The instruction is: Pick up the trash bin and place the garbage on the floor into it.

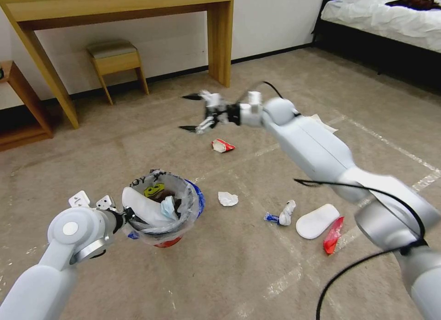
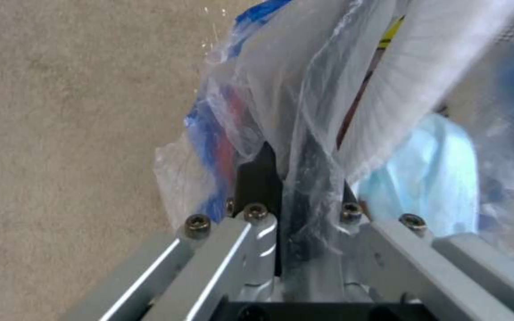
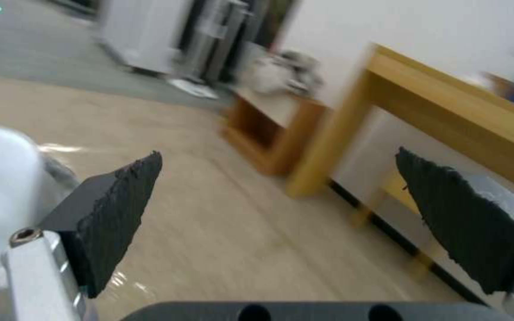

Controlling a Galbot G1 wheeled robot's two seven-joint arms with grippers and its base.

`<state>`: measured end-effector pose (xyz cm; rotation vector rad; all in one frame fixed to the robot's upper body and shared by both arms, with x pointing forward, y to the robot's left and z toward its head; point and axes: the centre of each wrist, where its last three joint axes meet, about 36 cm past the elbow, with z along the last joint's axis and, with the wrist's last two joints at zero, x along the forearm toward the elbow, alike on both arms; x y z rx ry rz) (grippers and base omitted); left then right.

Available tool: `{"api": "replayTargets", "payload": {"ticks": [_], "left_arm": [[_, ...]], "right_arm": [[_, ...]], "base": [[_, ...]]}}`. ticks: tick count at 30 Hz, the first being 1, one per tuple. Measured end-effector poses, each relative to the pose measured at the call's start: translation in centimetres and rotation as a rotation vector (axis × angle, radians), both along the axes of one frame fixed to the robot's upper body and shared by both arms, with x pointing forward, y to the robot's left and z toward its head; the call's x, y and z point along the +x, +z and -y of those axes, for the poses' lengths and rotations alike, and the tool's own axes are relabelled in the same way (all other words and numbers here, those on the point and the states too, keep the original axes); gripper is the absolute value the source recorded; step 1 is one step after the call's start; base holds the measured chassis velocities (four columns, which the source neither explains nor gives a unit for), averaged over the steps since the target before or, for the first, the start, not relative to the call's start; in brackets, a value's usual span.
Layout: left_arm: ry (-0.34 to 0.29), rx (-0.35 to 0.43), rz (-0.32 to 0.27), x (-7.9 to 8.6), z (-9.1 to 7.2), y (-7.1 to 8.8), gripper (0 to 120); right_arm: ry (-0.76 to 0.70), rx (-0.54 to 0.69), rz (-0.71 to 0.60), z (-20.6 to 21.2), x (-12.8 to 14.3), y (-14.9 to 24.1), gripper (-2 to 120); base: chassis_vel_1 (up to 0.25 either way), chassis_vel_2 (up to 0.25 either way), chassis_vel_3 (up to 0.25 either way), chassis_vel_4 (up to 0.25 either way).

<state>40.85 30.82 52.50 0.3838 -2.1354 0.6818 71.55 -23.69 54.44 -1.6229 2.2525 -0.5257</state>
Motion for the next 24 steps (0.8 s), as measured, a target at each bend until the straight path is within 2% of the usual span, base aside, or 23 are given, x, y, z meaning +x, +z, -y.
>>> {"api": "replayTargets", "payload": {"ticks": [1,2,3,5,6,9,12,15,20,23,24], "left_arm": [[0.000,0.000,0.001,0.0,0.0,0.0,4],[0.000,0.000,0.001,0.0,0.0,0.0,4],[0.000,0.000,0.001,0.0,0.0,0.0,4],[-0.001,-0.003,0.000,0.0,0.0,0.0,4],[-0.001,-0.003,0.000,0.0,0.0,0.0,4],[-0.001,-0.008,-0.001,0.0,0.1,-0.1,4],[-0.001,-0.011,0.000,0.0,0.2,-0.1,4],[-0.001,-0.014,-0.003,-0.1,0.3,-0.4,4],[0.002,-0.014,-0.001,-0.3,0.3,-0.4,4],[0.011,-0.016,0.002,-0.8,0.3,-0.6,4],[0.011,-0.016,0.002,-0.8,0.3,-0.6,4]], "right_arm": [[-0.061,0.025,-0.006,2.6,-0.7,-0.9,100],[-0.061,0.025,-0.006,2.6,-0.7,-0.9,100],[-0.128,0.069,-0.018,5.4,-1.8,-2.0,100],[-0.194,0.129,-0.035,8.4,-3.1,-3.2,100],[-0.194,0.129,-0.035,8.4,-3.1,-3.2,100],[-0.283,0.204,-0.084,13.0,-5.9,-5.9,100],[-0.294,0.215,-0.100,14.2,-6.7,-6.8,100],[-0.322,0.292,-0.138,16.8,-9.5,-9.1,100],[-0.359,0.342,-0.129,18.2,-11.3,-9.4,100],[-0.410,0.443,-0.106,18.9,-13.6,-9.7,100],[-0.410,0.443,-0.106,18.9,-13.6,-9.7,100]], "base": [[0.000,0.000,0.000,0.000],[0.000,0.000,0.000,0.000],[0.000,0.000,0.000,0.000],[0.000,0.000,0.000,0.000],[0.000,0.000,0.000,0.000],[0.000,0.000,0.000,0.000],[0.000,0.000,0.000,0.000],[0.000,0.000,0.000,0.000],[0.000,0.000,0.000,0.000],[0.000,0.000,0.000,0.000],[0.000,0.000,0.000,0.000]]}}
